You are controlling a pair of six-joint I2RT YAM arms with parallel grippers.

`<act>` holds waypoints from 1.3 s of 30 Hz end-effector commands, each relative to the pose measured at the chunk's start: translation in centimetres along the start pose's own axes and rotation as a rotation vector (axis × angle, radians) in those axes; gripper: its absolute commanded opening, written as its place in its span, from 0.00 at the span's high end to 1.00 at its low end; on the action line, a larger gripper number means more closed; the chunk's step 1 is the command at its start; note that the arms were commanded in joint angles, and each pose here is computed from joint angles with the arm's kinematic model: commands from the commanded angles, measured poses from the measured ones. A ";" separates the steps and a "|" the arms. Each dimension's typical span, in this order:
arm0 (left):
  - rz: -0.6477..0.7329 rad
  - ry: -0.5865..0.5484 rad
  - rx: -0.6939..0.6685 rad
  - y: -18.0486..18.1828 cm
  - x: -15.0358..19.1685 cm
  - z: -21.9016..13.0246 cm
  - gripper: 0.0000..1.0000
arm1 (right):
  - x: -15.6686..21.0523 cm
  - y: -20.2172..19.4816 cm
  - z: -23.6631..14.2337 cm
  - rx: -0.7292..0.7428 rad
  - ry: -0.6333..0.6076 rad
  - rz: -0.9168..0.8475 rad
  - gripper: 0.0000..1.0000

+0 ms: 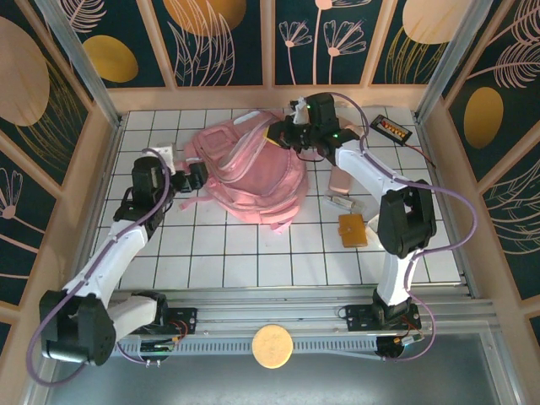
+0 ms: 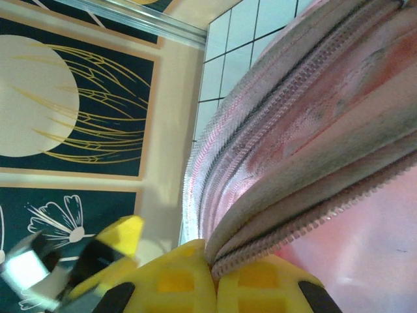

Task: Pack the student bag

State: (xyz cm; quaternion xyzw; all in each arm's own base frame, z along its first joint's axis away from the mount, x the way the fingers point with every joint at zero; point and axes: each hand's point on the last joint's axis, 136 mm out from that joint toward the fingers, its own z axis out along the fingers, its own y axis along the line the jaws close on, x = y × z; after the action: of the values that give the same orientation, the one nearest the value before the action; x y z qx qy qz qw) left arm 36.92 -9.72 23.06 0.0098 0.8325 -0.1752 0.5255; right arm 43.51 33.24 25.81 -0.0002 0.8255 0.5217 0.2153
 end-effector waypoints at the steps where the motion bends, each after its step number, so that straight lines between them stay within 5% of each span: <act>1: 0.316 -0.018 0.204 -6.7 -1.0 0.6 0.01 | -1.8 5.5 -0.7 -0.130 -0.048 -0.095 1.00; 9: 0.589 0.068 0.181 -11.5 1.2 4.4 0.01 | -1.1 7.3 -0.5 -0.145 -0.040 -0.102 1.00; 21: 0.634 0.166 -0.155 -8.0 -0.1 10.8 0.04 | 0.7 7.8 -0.7 -0.152 -0.033 -0.082 1.00; 23: 0.634 0.188 -0.117 -8.6 0.5 11.5 0.20 | 0.9 7.8 -0.7 -0.152 -0.034 -0.080 1.00; 29: 0.595 0.212 -0.034 -9.9 1.6 12.2 1.00 | 1.1 7.4 -1.2 -0.150 -0.039 -0.076 1.00; 31: 0.573 0.206 -0.027 -10.0 1.6 12.1 1.00 | 1.0 6.9 -1.4 -0.144 -0.042 -0.071 1.00; 34: 0.563 0.219 0.019 -10.7 1.8 11.7 1.00 | 0.6 6.6 -2.2 -0.139 -0.062 -0.085 0.78; 36: 0.541 0.233 0.032 -10.9 1.9 11.5 1.00 | -0.1 6.4 -3.3 -0.114 -0.090 -0.103 0.47; 38: 0.518 0.251 0.037 -11.0 2.1 11.5 1.00 | -1.0 5.7 -5.0 -0.068 -0.130 -0.116 0.05; 39: 0.507 0.254 0.036 -11.0 2.1 11.4 1.00 | -1.4 5.4 -6.0 -0.042 -0.153 -0.123 0.01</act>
State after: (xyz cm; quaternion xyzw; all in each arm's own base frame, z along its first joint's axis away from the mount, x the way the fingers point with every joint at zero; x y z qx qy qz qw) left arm 44.19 -23.69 19.81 0.2580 0.8490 -0.0340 0.4598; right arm 42.82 32.33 24.66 0.0320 0.8358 0.5023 0.2193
